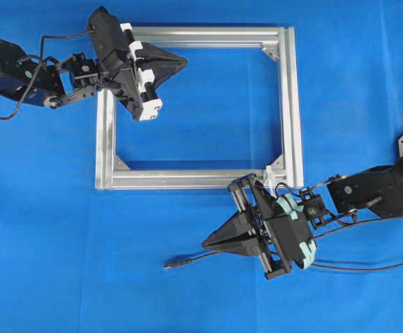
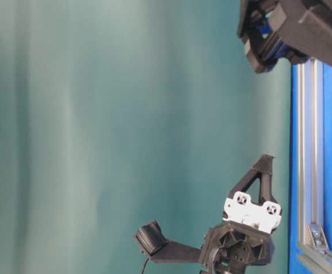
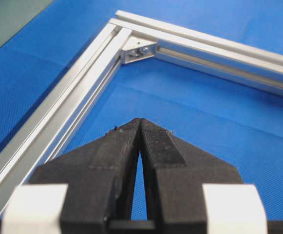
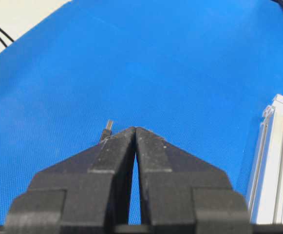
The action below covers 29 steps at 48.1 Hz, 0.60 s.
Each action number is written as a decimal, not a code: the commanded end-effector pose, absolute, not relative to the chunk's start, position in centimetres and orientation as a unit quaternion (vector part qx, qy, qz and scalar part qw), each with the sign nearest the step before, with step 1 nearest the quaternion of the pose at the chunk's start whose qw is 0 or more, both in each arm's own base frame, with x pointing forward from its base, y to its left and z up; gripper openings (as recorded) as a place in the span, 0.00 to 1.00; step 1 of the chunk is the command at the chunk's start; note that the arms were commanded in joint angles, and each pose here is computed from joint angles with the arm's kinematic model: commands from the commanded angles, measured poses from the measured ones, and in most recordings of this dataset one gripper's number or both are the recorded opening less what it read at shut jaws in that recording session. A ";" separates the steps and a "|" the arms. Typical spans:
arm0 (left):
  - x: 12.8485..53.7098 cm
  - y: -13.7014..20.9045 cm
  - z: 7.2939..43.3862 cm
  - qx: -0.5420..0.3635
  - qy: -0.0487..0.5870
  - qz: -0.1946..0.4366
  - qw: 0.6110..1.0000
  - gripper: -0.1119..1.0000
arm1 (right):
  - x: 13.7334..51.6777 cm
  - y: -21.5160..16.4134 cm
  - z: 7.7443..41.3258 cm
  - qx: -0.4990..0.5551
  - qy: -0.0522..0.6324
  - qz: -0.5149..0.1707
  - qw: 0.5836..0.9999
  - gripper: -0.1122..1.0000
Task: Insert the wire through the string loop located on the right side.
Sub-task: 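Open the right gripper above the black USB cable plug end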
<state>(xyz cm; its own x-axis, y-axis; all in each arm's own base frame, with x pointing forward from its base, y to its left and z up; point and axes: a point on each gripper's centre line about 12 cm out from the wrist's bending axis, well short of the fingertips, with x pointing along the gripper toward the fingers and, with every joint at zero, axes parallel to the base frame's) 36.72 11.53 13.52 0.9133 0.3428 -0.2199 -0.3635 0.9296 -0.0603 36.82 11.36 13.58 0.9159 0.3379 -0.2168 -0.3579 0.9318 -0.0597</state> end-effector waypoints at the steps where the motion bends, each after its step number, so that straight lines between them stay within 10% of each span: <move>1: 37.2 11.4 15.3 -0.042 0.086 0.172 0.980 0.10 | 37.1 12.0 15.9 -0.042 0.070 0.184 0.980 0.10; 29: 37.4 11.4 15.3 -0.043 0.094 0.171 0.980 0.10 | 36.8 12.4 15.7 -0.007 0.096 0.185 0.978 0.12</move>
<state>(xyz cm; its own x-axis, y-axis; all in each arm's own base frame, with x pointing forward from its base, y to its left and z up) 36.96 11.40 13.52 0.9104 0.3258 -0.2549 -0.3492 0.9357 -0.0513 36.50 12.09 14.13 0.9048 0.3532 -0.2378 -0.3590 0.9331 0.0201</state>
